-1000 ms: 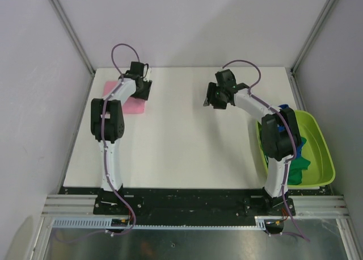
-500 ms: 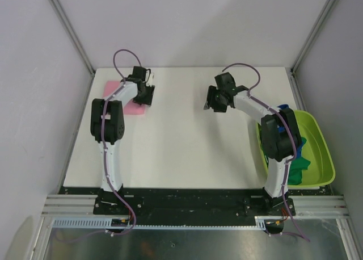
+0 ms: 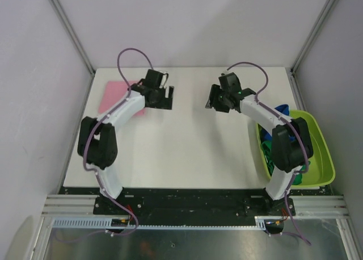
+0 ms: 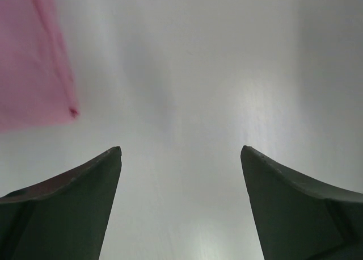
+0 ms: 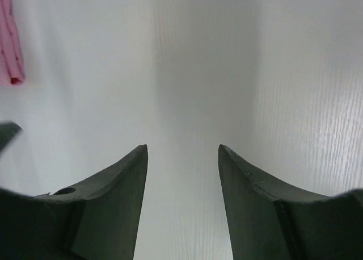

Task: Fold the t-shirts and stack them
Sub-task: Put the neatly folded tshirt into the corner of the board with the left arm

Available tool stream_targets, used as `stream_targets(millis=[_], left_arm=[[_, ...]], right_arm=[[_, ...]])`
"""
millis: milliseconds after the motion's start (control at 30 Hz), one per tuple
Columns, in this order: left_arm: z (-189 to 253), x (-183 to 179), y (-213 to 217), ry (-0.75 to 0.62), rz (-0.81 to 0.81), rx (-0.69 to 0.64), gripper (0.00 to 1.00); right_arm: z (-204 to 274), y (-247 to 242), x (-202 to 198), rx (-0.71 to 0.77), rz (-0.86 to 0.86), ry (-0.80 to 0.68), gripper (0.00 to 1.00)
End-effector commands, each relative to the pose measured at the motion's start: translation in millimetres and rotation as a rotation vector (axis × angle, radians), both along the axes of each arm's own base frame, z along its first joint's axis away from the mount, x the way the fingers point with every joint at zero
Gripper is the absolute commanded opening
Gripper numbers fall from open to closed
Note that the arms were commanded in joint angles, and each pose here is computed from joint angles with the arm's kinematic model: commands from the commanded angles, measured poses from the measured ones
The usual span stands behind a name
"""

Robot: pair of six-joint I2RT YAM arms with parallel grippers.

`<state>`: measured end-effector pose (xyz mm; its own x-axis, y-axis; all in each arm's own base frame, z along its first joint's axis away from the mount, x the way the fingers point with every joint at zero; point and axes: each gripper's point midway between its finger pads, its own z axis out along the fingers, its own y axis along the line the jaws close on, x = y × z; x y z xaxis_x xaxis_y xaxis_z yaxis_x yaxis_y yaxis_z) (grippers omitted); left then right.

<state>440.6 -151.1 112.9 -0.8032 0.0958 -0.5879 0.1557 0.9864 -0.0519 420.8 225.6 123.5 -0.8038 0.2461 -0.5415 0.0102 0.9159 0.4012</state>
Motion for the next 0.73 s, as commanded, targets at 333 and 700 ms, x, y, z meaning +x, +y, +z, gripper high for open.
stream_targets(millis=[333, 700], left_arm=[[60.5, -116.5, -79.9, -0.139, -0.051, -0.177, 1.0], [72.5, -118.5, -80.4, -0.184, -0.069, -0.192, 1.0]], right_arm=[[73.1, -30.6, -63.0, 0.051, -0.085, -0.171, 0.59], [89.3, -50.8, -83.4, 0.051, -0.123, -0.228, 0.6]])
